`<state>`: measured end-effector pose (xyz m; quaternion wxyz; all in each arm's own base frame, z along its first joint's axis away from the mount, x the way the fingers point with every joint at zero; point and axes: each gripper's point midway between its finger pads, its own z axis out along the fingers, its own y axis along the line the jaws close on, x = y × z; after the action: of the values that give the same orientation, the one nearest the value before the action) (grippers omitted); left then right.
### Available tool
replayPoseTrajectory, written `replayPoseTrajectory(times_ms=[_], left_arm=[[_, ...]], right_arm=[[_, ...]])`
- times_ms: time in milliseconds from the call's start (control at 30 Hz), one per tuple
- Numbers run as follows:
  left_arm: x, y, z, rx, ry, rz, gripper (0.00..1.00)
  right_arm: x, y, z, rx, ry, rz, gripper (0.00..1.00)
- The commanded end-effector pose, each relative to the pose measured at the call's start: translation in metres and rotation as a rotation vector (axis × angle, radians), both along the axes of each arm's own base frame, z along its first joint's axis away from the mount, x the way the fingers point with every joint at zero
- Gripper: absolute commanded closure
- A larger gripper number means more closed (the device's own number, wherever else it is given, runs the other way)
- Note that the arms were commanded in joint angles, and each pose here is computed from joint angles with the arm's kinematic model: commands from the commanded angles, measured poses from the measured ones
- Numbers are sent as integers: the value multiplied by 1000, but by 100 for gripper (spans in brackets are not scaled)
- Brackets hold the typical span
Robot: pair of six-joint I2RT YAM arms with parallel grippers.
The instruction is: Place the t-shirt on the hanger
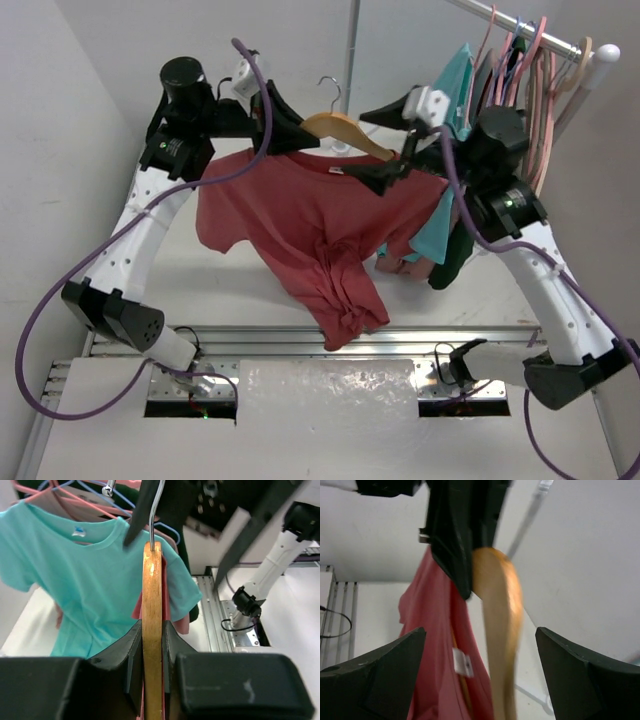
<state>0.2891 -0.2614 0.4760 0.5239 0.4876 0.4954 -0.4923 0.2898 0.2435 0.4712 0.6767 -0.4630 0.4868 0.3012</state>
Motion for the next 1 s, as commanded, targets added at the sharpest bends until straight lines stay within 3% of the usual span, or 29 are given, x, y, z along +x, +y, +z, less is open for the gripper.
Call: replayPoseTrajectory(times_ms=[0, 67, 200, 267, 300, 333, 500, 567, 600, 633, 667, 733, 767, 833, 900, 933, 967], left_arm=[[-19, -13, 25, -27, -106, -100, 100], [-25, -13, 25, -25, -122, -133, 100], [-38, -11, 23, -19, -158, -217, 100], [-37, -11, 20, -16, -173, -249, 100], [-39, -11, 22, -19, -210, -275, 100], [-37, -11, 19, -15, -186, -286, 100], [-16, -13, 27, -38, -172, -232, 97], [7, -16, 47, -87, -162, -94, 73], [15, -16, 52, -101, -154, -38, 52], [18, -13, 63, -127, -174, 21, 42], [26, -8, 77, -170, -191, 122, 24], [31, 1, 93, -222, -214, 229, 4], [41, 15, 112, -287, -224, 374, 0], [48, 32, 129, -349, -233, 508, 0], [68, 72, 148, -453, -156, 786, 0], [86, 107, 152, -516, -104, 1001, 0], [96, 125, 131, -477, -6, 1136, 1]], right_arm=[[27, 13, -29, -96, 8, -102, 10], [27, 16, -36, -119, 16, -92, 16], [13, 24, -42, -140, 47, -6, 42], [11, 23, -45, -151, 58, -2, 50], [10, 22, -46, -154, 55, -5, 79], [11, 21, -49, -153, 57, -14, 99], [8, 18, -46, -133, 54, -27, 100], [9, 16, -37, -88, 64, -50, 100], [9, 16, -35, -65, 89, -61, 100], [15, 12, -27, -34, 87, -106, 100], [19, 8, -20, 0, 100, -146, 100], [24, 3, -15, 26, 113, -191, 100], [25, 3, -12, 40, 128, -198, 100], [34, -2, -9, 52, 140, -251, 100], [47, -7, -7, 82, 199, -327, 100], [63, -20, -5, 127, 239, -438, 100], [78, -26, 5, 157, 257, -498, 100]])
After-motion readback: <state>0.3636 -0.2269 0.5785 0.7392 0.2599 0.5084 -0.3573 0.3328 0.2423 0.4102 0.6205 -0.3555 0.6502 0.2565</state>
